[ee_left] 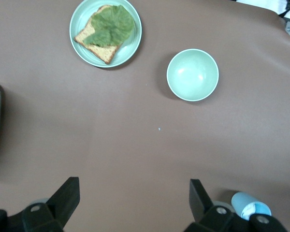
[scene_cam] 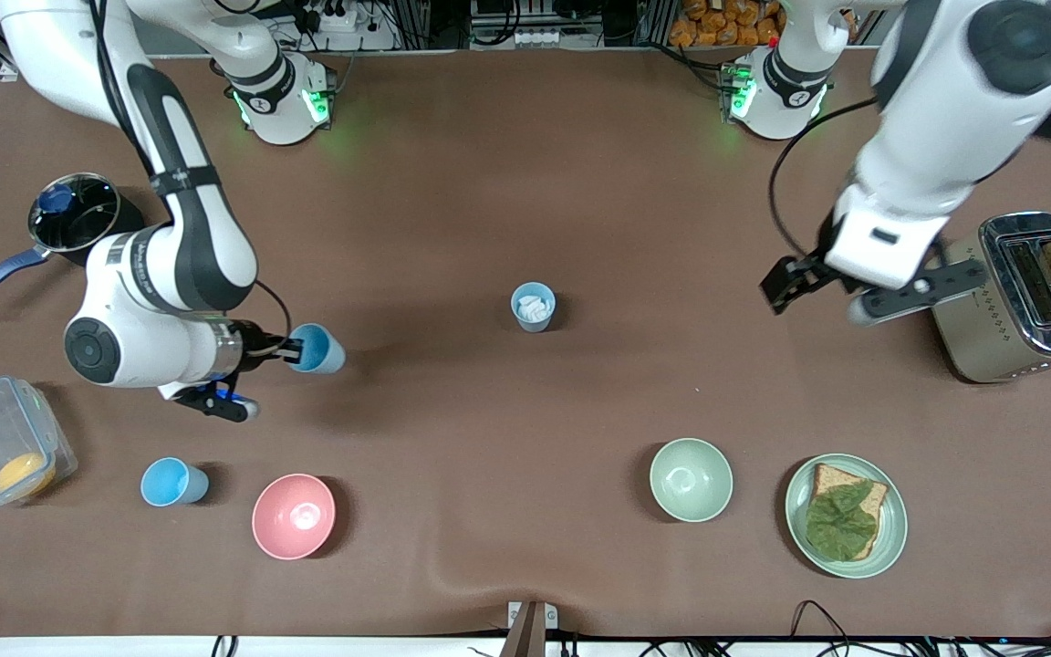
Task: Stack blue cups with both arms
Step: 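Retract the left gripper while the right gripper lifts the blue cup, then lower the blue cup into the tissue cup with the right gripper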
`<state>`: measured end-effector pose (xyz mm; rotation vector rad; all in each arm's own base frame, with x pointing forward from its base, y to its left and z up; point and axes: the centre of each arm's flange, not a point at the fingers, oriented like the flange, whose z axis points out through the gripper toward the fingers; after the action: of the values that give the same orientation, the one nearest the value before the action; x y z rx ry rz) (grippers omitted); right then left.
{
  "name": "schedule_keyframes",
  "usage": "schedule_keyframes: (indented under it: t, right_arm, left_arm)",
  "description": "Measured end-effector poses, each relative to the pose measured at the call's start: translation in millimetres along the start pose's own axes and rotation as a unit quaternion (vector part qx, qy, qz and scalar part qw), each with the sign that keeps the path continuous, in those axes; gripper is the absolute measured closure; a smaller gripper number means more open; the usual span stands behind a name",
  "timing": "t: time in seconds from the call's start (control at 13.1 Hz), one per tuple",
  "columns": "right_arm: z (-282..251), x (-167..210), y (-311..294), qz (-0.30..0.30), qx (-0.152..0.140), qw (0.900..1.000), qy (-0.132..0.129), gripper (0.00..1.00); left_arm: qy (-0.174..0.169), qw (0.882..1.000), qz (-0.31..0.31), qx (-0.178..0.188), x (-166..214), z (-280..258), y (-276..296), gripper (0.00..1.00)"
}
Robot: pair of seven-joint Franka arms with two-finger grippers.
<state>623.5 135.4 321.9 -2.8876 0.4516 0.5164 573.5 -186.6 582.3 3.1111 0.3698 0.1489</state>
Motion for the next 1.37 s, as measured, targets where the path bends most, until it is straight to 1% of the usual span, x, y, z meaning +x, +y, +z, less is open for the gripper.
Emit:
schedule_keyframes:
  t: [0.08, 0.23, 0.31, 0.46, 0.61, 0.84, 0.99, 1.15, 1.37]
  right_arm:
    - [-3.6, -10.7, -20.5, 0.007, 0.007, 1.000, -0.002, 0.97]
    - [-1.1, -43.6, -74.3, 0.013, 0.015, 1.000, -0.007, 0.97]
    - [1.9, -62.9, -105.2, 0.021, 0.022, 1.000, -0.003, 0.97]
    - [16.5, -107.5, -167.7, 0.030, 0.034, 0.999, 0.016, 0.97]
    - [38.3, -153.4, -212.3, 0.022, 0.018, 0.999, 0.029, 0.97]
    - [62.6, -200.7, -248.4, 0.022, -0.016, 0.998, 0.050, 0.97]
    - [81.2, -210.7, -258.9, 0.029, -0.033, 0.997, 0.064, 0.97]
    - [102.1, -207.4, -266.8, 0.044, -0.026, 0.996, 0.072, 0.97]
    - [123.8, -196.8, -272.5, 0.061, -0.018, 0.995, 0.073, 0.97]
  left_arm:
    - [-0.007, 1.000, 0.021, -0.008, 7.5, -10.5, -18.4, 0.00]
    - [-0.025, 0.999, 0.047, -0.006, 23.6, -16.2, -61.6, 0.00]
    - [-0.035, 0.998, 0.056, -0.002, 28.2, -16.0, -78.6, 0.00]
    - [-0.041, 0.997, 0.067, 0.002, 28.2, -23.8, -94.4, 0.00]
    - [-0.036, 0.996, 0.076, 0.002, 18.0, -39.8, -90.3, 0.00]
    - [-0.037, 0.994, 0.101, 0.004, 5.9, -58.0, -95.9, 0.00]
    - [-0.043, 0.994, 0.105, 0.006, 7.1, -57.9, -105.2, 0.00]
    - [-0.050, 0.993, 0.103, 0.009, 7.0, -54.9, -109.1, 0.00]
    - [-0.052, 0.993, 0.110, 0.009, 9.2, -53.7, -116.8, 0.00]
